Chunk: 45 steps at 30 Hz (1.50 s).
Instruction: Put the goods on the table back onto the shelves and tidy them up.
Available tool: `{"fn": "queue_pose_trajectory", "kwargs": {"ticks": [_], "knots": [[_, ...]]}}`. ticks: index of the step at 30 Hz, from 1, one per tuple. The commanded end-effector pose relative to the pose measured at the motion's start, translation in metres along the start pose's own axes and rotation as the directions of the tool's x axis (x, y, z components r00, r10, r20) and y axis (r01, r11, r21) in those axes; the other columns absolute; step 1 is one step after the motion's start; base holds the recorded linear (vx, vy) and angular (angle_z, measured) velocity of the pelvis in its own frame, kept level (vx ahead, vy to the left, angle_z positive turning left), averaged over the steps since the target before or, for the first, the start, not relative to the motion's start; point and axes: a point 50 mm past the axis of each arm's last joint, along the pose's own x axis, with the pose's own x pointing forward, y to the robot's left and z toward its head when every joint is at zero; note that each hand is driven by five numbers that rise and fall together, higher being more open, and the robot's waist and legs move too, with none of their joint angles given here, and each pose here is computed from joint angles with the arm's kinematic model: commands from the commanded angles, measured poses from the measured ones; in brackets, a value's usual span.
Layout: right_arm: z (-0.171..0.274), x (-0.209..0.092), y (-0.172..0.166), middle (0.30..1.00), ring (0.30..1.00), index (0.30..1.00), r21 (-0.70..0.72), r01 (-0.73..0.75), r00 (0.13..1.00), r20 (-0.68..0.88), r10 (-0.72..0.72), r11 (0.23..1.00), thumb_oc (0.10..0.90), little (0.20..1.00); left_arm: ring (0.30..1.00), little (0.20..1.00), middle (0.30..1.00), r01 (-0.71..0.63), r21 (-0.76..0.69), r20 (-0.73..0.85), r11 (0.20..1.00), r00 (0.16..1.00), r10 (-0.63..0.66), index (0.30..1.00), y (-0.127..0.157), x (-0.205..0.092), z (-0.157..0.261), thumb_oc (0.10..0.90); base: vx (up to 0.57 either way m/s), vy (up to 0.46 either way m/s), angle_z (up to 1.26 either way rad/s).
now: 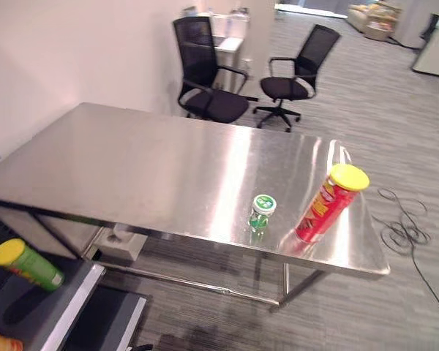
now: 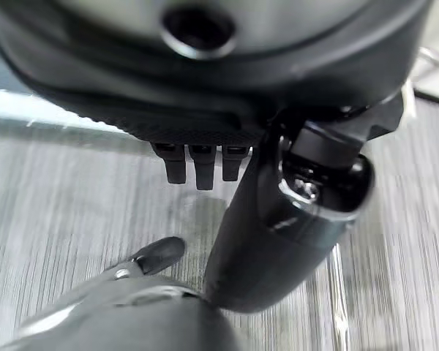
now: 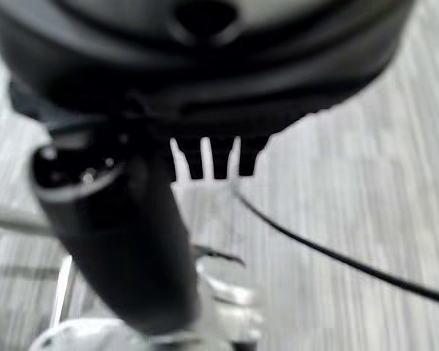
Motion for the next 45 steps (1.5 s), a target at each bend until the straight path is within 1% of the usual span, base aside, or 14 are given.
{"fn": "queue_pose_trajectory", "kwargs": {"ticks": [1, 3, 8, 12, 18, 19, 25, 27, 29, 31, 32, 35, 37, 45], "knots": [[0.076, 0.002, -0.034, 0.9, 0.9, 0.9, 0.003, 0.131, 0.95, 0.284, -0.127, 0.991, 0.8, 0.9, 0.9, 0.9, 0.9, 0.11, 0.061, 0.041, 0.992, 0.993, -0.113, 0.9, -0.033, 0.001, 0.016, 0.8, -0.05, 0.08, -0.29], [0.085, -0.007, -0.055, 0.9, 0.9, 0.9, -0.006, 0.206, 0.908, 0.374, -0.189, 0.979, 0.8, 0.9, 0.9, 0.9, 0.9, 0.116, 0.069, 0.038, 0.991, 0.992, -0.119, 0.9, -0.034, 0.001, 0.015, 0.8, -0.08, 0.135, -0.24], [0.089, -0.019, -0.081, 0.9, 0.9, 0.9, -0.006, 0.305, 0.854, 0.445, -0.271, 0.952, 0.8, 0.9, 0.9, 0.9, 0.9, 0.131, 0.123, 0.059, 0.984, 0.988, -0.139, 0.9, -0.036, 0.001, 0.019, 0.8, -0.05, 0.101, -0.11], [0.099, -0.03, -0.09, 0.9, 0.9, 0.9, 0.014, 0.324, 0.811, 0.51, -0.286, 0.946, 0.8, 0.9, 0.9, 0.9, 0.9, 0.144, 0.136, 0.043, 0.98, 0.988, -0.151, 0.9, -0.036, 0.001, 0.016, 0.8, -0.03, 0.075, -0.11], [0.122, -0.059, -0.104, 0.9, 0.9, 0.9, 0.135, 0.263, 0.696, 0.66, -0.284, 0.955, 0.8, 0.9, 0.9, 0.9, 0.9, 0.144, 0.134, 0.046, 0.98, 0.987, -0.152, 0.9, -0.034, 0.001, 0.016, 0.8, -0.04, 0.052, -0.2], [0.139, -0.079, -0.116, 0.9, 0.9, 0.9, 0.213, 0.271, 0.589, 0.735, -0.337, 0.939, 0.8, 0.9, 0.9, 0.9, 0.9, 0.154, 0.139, 0.052, 0.978, 0.985, -0.162, 0.9, -0.037, 0.0, 0.016, 0.8, -0.05, 0.08, -0.16], [0.156, -0.105, -0.138, 0.9, 0.9, 0.9, 0.238, 0.362, 0.459, 0.796, -0.395, 0.901, 0.8, 0.9, 0.9, 0.9, 0.9, 0.154, 0.134, 0.042, 0.979, 0.986, -0.161, 0.9, -0.036, 0.0, 0.011, 0.8, -0.05, 0.039, -0.18], [0.175, -0.132, -0.15, 0.9, 0.9, 0.9, 0.314, 0.369, 0.314, 0.844, -0.435, 0.875, 0.8, 0.9, 0.9, 0.9, 0.9, 0.158, 0.139, 0.029, 0.978, 0.986, -0.163, 0.9, -0.035, -0.001, 0.007, 0.8, -0.02, -0.003, -0.09], [0.18, -0.139, -0.151, 0.9, 0.9, 0.9, 0.323, 0.37, 0.278, 0.856, -0.436, 0.871, 0.8, 0.9, 0.9, 0.9, 0.9, 0.156, 0.135, 0.033, 0.978, 0.986, -0.162, 0.9, -0.035, -0.001, 0.008, 0.8, 0.01, -0.011, -0.05], [0.2, -0.17, -0.157, 0.9, 0.9, 0.9, 0.38, 0.344, 0.116, 0.89, -0.441, 0.858, 0.8, 0.9, 0.9, 0.9, 0.9, 0.147, 0.127, 0.03, 0.981, 0.988, -0.152, 0.9, -0.033, -0.001, 0.006, 0.8, 0.02, -0.043, -0.21], [0.2, -0.17, -0.157, 0.9, 0.9, 0.9, 0.38, 0.344, 0.116, 0.89, -0.441, 0.858, 0.8, 0.9, 0.9, 0.9, 0.9, 0.147, 0.127, 0.03, 0.981, 0.988, -0.152, 0.9, -0.033, -0.001, 0.006, 0.8, 0.02, -0.022, -0.17], [0.209, -0.189, -0.16, 0.9, 0.9, 0.9, 0.399, 0.333, 0.024, 0.902, -0.431, 0.854, 0.8, 0.9, 0.9, 0.9, 0.9, 0.149, 0.136, 0.028, 0.979, 0.988, -0.154, 0.9, -0.033, -0.001, 0.005, 0.8, 0.03, -0.01, -0.07], [0.219, -0.208, -0.164, 0.9, 0.9, 0.9, 0.426, 0.313, -0.072, 0.902, -0.426, 0.849, 0.8, 0.9, 0.9, 0.9, 0.9, 0.145, 0.131, 0.021, 0.981, 0.989, -0.149, 0.9, -0.032, -0.001, 0.004, 0.8, 0.04, -0.039, 0.06], [0.238, -0.245, -0.158, 0.9, 0.9, 0.9, 0.409, 0.224, -0.244, 0.902, -0.356, 0.884, 0.8, 0.9, 0.9, 0.9, 0.9, 0.135, 0.123, 0.025, 0.983, 0.99, -0.139, 0.9, -0.029, -0.001, 0.005, 0.8, 0.03, -0.059, 0.13]]}}
